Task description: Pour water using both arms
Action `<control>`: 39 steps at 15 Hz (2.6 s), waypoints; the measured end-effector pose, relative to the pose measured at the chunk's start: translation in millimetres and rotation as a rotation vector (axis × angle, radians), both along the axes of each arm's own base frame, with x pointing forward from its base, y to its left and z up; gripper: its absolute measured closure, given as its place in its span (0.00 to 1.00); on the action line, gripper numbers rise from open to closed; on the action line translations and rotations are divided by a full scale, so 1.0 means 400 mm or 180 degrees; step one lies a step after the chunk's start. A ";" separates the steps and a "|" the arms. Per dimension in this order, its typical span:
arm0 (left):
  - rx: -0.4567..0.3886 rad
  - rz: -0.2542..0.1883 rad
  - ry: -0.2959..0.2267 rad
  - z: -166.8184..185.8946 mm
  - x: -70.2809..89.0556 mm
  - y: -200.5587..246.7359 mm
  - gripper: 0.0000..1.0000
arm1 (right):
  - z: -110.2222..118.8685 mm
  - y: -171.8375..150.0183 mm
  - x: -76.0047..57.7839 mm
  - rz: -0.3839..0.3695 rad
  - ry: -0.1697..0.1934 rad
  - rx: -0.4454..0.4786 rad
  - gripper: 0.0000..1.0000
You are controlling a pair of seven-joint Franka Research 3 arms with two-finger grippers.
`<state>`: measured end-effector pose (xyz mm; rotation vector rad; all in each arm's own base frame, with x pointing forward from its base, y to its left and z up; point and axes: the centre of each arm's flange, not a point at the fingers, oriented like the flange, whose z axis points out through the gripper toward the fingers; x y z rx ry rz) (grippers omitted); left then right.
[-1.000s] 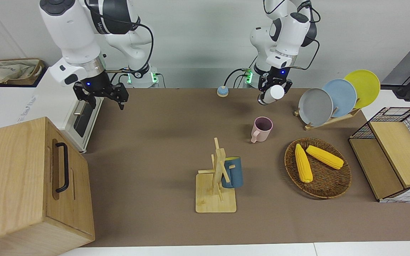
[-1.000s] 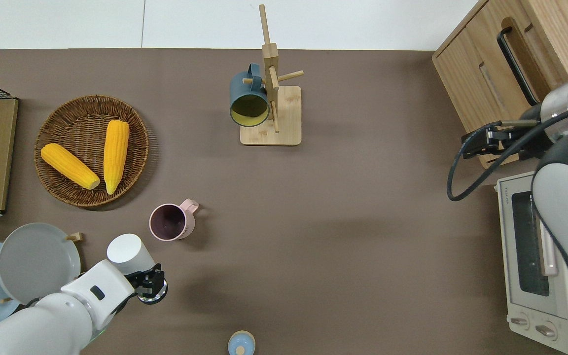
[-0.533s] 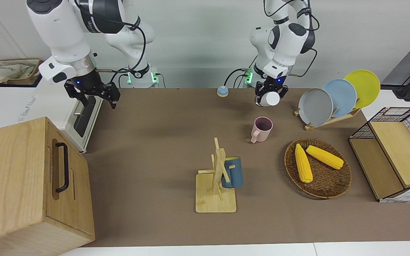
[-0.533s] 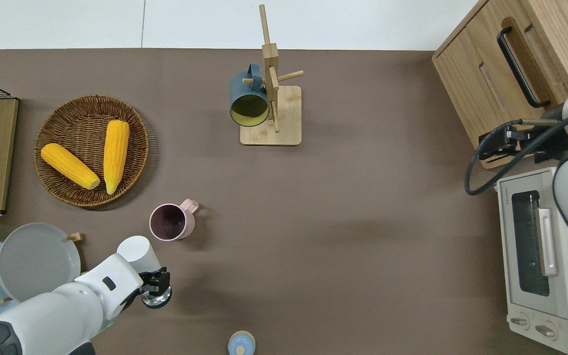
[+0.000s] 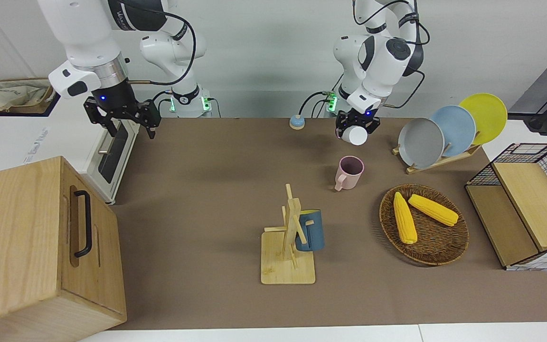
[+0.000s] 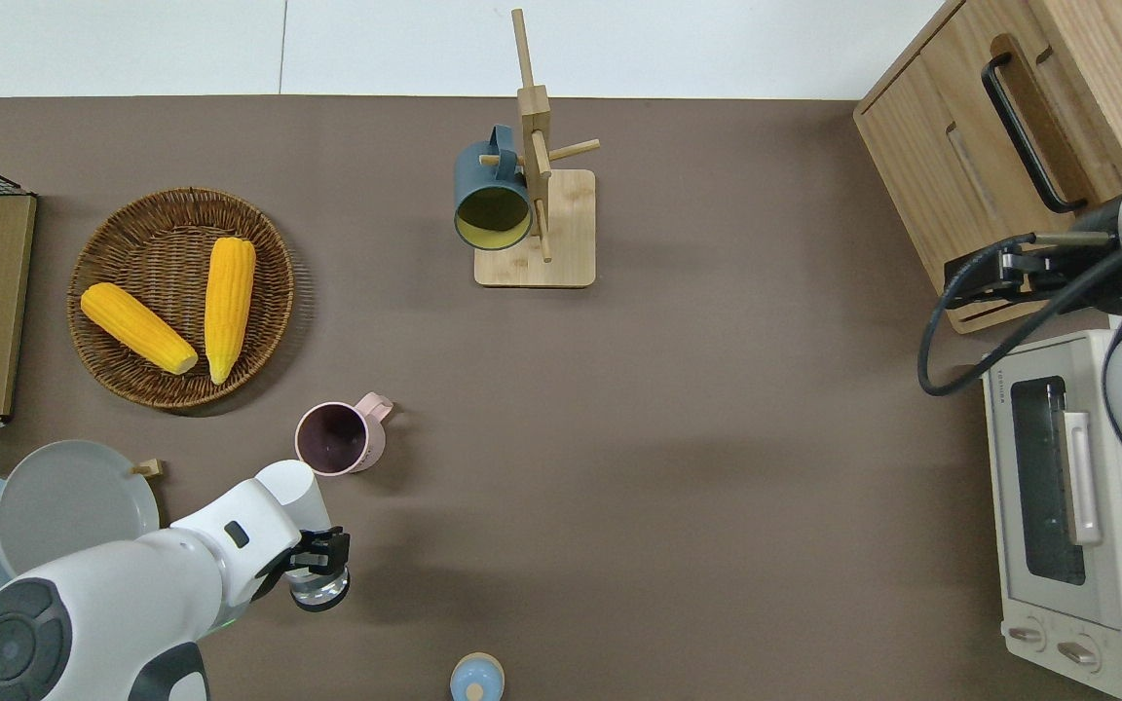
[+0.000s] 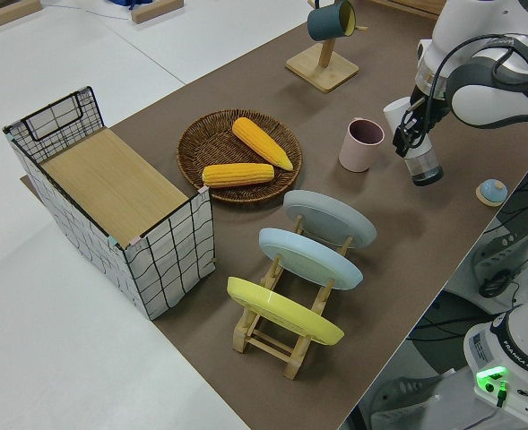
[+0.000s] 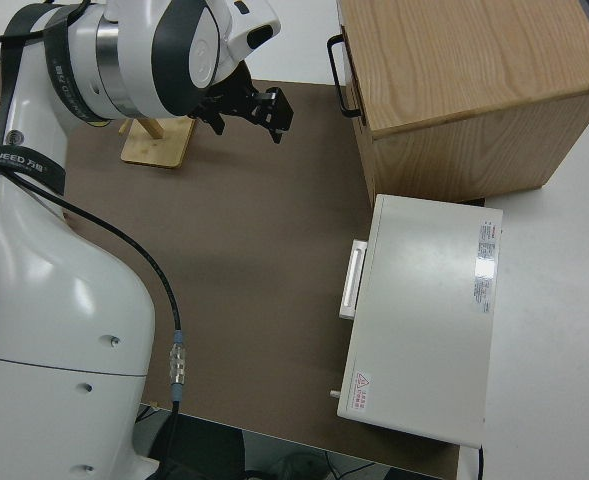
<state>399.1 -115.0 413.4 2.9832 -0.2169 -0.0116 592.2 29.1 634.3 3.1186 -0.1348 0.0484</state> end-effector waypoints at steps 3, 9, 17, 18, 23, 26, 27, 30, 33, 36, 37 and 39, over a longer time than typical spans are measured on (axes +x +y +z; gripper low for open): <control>0.0003 -0.0024 0.0172 -0.023 0.013 -0.004 0.37 | 0.000 0.020 -0.001 0.0043 0.0000 0.0003 0.00; 0.0013 -0.0055 0.0391 -0.048 0.048 -0.005 0.37 | 0.000 0.018 -0.001 0.0038 0.0000 0.0002 0.00; 0.0100 -0.0137 0.0737 -0.040 0.115 0.011 0.37 | 0.000 0.019 -0.001 0.0041 0.0000 0.0002 0.00; 0.0121 -0.0153 0.0786 -0.021 0.124 0.015 0.37 | 0.000 0.019 -0.001 0.0041 0.0000 0.0002 0.00; 0.0183 -0.0169 0.0940 -0.012 0.159 0.035 0.37 | 0.000 0.019 -0.001 0.0041 0.0000 0.0002 0.00; 0.0217 -0.0183 0.1019 -0.026 0.174 0.036 0.37 | 0.000 0.019 -0.001 0.0041 0.0000 0.0002 0.00; 0.0225 -0.0170 0.1043 -0.010 0.178 0.032 0.37 | 0.000 0.019 -0.001 0.0041 0.0000 0.0002 0.00; 0.0300 -0.0134 0.1082 0.008 0.183 0.018 0.37 | 0.000 0.019 -0.001 0.0041 0.0000 0.0002 0.00; 0.0343 -0.0129 0.1192 -0.039 0.210 0.015 0.37 | 0.000 0.019 -0.001 0.0041 0.0000 0.0002 0.00; 0.0353 -0.0107 0.1211 -0.013 0.225 0.007 0.37 | 0.000 0.019 -0.001 0.0041 0.0000 0.0003 0.00; 0.0363 -0.0086 0.1215 -0.009 0.225 0.003 0.37 | 0.000 0.019 -0.001 0.0041 0.0000 0.0002 0.00; 0.0427 -0.0069 0.1271 -0.030 0.226 -0.002 0.37 | 0.000 0.019 -0.001 0.0041 0.0000 0.0003 0.00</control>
